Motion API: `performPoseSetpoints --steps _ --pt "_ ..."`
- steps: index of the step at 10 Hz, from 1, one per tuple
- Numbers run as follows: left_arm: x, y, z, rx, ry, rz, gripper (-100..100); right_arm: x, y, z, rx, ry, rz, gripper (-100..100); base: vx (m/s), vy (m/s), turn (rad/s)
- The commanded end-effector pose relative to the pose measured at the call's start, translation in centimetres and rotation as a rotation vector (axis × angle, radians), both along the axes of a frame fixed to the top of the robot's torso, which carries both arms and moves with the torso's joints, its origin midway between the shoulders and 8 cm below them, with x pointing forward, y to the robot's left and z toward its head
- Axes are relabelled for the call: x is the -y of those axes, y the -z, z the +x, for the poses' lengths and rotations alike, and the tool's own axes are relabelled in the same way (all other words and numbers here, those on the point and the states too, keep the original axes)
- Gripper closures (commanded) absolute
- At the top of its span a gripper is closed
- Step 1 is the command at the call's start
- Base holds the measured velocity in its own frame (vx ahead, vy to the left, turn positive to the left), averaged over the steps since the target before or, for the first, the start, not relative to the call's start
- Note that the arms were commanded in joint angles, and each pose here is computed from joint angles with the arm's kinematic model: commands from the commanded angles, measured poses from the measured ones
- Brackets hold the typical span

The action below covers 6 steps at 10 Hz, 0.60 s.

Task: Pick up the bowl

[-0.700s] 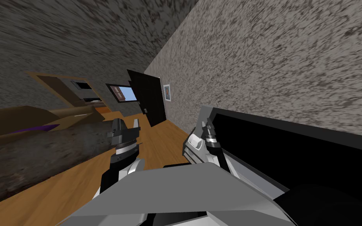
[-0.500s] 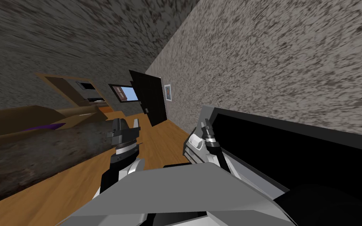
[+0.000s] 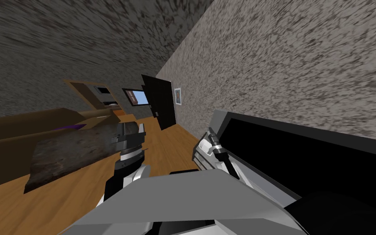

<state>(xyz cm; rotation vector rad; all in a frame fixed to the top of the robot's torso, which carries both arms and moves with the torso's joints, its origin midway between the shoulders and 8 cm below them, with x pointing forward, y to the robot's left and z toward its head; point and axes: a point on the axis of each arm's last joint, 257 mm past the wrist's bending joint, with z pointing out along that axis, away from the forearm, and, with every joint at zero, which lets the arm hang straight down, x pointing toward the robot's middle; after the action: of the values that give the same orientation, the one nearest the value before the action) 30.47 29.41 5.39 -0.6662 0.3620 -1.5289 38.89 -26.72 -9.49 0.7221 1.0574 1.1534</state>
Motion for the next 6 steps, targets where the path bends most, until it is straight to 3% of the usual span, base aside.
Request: performPoseSetpoints --steps 1,2,3,5,6 --pt "0.0 0.0 0.0 0.0 0.0 0.0 0 0.1 3.1 0.9 -0.083 0.007 -0.064 -100 -0.048 0.078 0.139" --pt "0.0 0.0 0.0 0.0 0.0 0.0 0 0.4 5.0 1.3 -0.131 0.011 -0.107 -100 -0.051 0.087 0.153" --pt "0.0 0.0 0.0 0.0 0.0 0.0 0 0.5 5.4 1.3 -0.139 0.013 -0.106 -100 -0.028 0.051 0.031" --pt "0.0 0.0 0.0 0.0 0.0 0.0 0 1.4 9.3 1.8 -0.241 0.023 -0.201 -100 -0.023 0.058 0.121" --pt "0.0 0.0 0.0 0.0 0.0 0.0 0 1.5 9.9 1.8 -0.254 0.026 -0.2 -100 -0.017 0.047 0.061"
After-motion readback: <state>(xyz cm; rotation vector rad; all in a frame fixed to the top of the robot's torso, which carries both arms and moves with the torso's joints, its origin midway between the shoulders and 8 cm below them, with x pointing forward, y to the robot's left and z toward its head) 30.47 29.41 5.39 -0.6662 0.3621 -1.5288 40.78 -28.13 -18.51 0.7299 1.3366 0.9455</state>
